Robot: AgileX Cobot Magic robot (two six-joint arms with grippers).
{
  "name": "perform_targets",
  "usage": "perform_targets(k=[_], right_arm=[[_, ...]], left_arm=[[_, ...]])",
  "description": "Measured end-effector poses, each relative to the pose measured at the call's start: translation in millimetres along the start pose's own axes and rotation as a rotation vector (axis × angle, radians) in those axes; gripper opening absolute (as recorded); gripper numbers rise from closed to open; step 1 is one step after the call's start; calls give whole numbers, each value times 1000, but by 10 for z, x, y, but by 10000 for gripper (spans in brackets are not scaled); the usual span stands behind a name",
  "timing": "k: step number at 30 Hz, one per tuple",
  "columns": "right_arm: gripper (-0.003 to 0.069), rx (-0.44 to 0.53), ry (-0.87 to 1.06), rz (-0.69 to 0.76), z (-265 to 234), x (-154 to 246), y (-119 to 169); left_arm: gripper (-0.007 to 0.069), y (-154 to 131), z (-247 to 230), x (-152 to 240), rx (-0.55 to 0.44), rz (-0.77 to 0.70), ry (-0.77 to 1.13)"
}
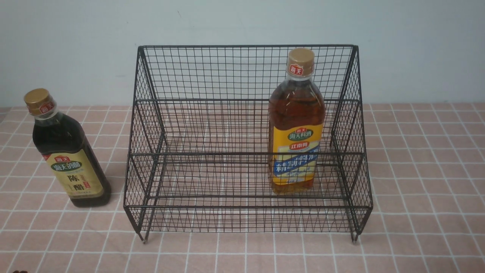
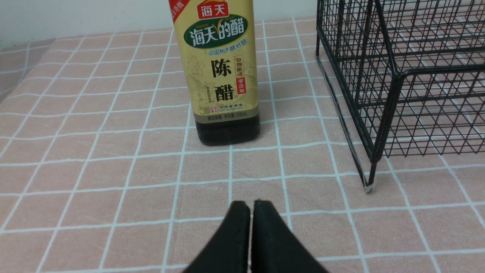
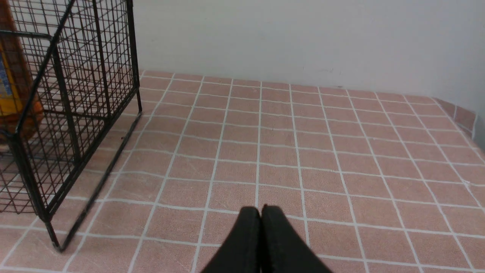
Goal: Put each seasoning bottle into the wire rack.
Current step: Use the left arm to grab the condiment bottle closest to it
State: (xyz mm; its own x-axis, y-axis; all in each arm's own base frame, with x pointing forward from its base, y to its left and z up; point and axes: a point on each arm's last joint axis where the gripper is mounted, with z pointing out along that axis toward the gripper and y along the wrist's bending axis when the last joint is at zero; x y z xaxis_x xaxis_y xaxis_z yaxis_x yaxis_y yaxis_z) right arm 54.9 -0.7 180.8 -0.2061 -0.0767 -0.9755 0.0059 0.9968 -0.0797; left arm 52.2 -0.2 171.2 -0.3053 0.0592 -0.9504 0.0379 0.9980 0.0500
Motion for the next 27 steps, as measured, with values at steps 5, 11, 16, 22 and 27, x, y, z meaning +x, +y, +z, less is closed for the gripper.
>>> perform_targets(k=[5, 11, 16, 22, 27], right_arm=[[-13, -2, 0, 16, -3, -2, 2], [-13, -5, 0, 88, -3, -1, 5], [-13, -5, 0, 92, -3, -1, 5], [-15, -6, 0, 93, -3, -2, 5], [-15, -6, 0, 93, -3, -2, 5]], left_arm=[[-7, 0, 0, 0, 0, -1, 0], [-7, 0, 0, 0, 0, -1, 0], [-7, 0, 0, 0, 0, -1, 0], [-7, 0, 0, 0, 0, -1, 0], [-7, 0, 0, 0, 0, -1, 0]])
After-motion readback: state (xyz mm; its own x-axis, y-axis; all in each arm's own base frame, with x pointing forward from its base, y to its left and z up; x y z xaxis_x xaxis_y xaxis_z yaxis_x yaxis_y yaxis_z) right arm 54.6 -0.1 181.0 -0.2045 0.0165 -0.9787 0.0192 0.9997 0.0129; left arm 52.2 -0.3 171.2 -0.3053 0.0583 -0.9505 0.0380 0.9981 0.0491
